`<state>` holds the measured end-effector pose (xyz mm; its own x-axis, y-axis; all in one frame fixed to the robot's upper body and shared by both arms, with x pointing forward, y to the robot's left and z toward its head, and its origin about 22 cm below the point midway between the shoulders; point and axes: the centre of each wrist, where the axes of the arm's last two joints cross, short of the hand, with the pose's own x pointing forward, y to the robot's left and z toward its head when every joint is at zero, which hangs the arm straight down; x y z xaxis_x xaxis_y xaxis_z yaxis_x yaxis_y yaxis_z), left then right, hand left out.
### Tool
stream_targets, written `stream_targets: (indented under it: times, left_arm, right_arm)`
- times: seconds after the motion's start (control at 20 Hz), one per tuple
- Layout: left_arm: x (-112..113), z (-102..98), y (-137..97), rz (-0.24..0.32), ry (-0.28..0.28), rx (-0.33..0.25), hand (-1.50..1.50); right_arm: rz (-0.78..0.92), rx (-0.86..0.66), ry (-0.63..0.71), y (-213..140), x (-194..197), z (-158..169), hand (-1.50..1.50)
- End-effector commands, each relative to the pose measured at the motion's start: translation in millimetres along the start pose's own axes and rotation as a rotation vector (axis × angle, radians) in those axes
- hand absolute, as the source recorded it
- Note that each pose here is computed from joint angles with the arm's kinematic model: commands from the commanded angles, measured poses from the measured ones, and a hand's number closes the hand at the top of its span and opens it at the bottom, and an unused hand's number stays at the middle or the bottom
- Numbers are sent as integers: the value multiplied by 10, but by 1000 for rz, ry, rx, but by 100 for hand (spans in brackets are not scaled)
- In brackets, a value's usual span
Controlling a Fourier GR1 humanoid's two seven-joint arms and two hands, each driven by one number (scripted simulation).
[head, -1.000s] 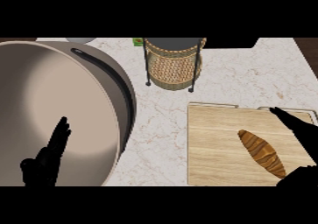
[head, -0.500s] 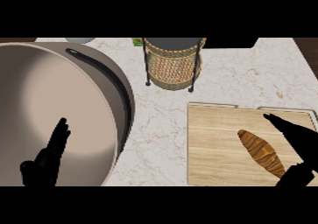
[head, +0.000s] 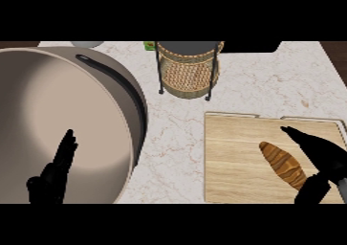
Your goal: Pick the croissant from the tray and place it in the tiered basket
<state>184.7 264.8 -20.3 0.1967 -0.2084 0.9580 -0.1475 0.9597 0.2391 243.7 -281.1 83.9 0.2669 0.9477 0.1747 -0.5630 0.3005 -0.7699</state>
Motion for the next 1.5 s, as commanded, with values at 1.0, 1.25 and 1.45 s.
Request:
stream_targets:
  times: [1.0, 1.25, 1.45]
  left_arm:
    - [-132, -15, -208, 24, 77, -26, 0]
    - [-12, -228, -188, 36, 77, -43, 0]
    - [-110, -171, -318, 29, 75, -47, 0]
  right_arm:
    - [-21, 55, -54, 271, 61, -427, 150]
    - [118, -56, -120, 346, 42, -595, 150]
    - [180, -149, -151, 165, 327, -781, 150]
